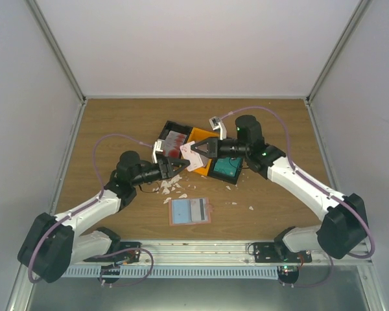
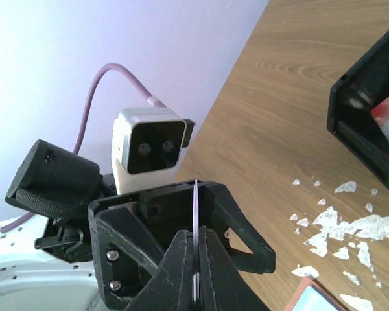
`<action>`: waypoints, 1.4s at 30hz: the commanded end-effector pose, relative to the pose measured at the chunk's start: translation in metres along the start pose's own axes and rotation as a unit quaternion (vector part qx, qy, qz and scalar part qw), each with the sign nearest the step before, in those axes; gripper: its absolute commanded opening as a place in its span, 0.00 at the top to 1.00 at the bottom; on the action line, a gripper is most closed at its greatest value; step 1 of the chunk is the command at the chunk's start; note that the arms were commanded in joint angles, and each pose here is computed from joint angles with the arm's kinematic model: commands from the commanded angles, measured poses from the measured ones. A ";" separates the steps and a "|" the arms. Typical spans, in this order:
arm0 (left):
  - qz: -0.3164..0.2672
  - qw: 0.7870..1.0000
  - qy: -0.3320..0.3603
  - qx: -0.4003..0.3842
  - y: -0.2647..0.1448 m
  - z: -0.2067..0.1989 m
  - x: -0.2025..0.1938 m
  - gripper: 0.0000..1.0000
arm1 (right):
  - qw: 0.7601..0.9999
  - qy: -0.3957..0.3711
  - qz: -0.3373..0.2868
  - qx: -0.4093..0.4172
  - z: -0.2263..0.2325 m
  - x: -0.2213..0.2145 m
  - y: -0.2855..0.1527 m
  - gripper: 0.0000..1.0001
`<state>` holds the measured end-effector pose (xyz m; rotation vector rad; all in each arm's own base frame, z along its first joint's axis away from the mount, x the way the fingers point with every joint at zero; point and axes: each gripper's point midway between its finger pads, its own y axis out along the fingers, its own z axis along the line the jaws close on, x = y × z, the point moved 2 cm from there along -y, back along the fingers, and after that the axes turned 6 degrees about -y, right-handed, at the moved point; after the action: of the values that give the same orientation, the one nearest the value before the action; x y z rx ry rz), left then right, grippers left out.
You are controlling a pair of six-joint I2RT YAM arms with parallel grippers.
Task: Put the credit cards into the card holder
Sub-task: Pick up the credit card from the storage box.
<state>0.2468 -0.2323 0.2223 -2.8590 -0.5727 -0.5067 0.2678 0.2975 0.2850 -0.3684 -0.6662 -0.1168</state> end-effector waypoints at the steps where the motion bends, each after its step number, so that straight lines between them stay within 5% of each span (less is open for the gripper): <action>1: 0.018 0.995 0.047 -0.091 0.002 -0.047 0.009 0.38 | 0.999 -0.006 0.001 0.047 0.007 -0.001 -0.004 0.99; 4: 0.034 0.991 0.057 -0.115 0.004 -0.059 0.009 0.49 | 0.999 0.000 0.004 0.048 0.002 -0.003 -0.004 1.00; 12: 0.043 0.990 0.079 -0.111 0.013 -0.055 0.014 0.99 | 0.998 -0.023 -0.012 0.053 -0.012 0.005 -0.008 0.96; 16: 0.052 0.985 0.123 -0.109 0.015 -0.054 0.012 1.00 | 0.998 -0.047 -0.035 0.034 -0.021 0.016 -0.022 0.67; 19: 0.084 0.977 0.162 -0.115 0.017 -0.054 0.005 1.00 | 0.995 -0.085 -0.037 0.038 -0.015 0.024 -0.028 0.57; 32: 0.133 0.938 0.281 -0.154 0.015 -0.062 -0.009 1.00 | 0.984 -0.163 0.016 0.066 0.001 0.015 -0.032 0.62; 42: 0.123 0.934 0.299 -0.152 0.015 -0.067 -0.005 1.00 | 0.977 -0.193 -0.004 0.091 0.020 0.007 -0.047 0.50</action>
<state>0.2287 -0.2632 0.2626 -2.7923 -0.0082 -1.3078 0.2628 0.2681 0.3039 -0.2501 -0.9847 0.0312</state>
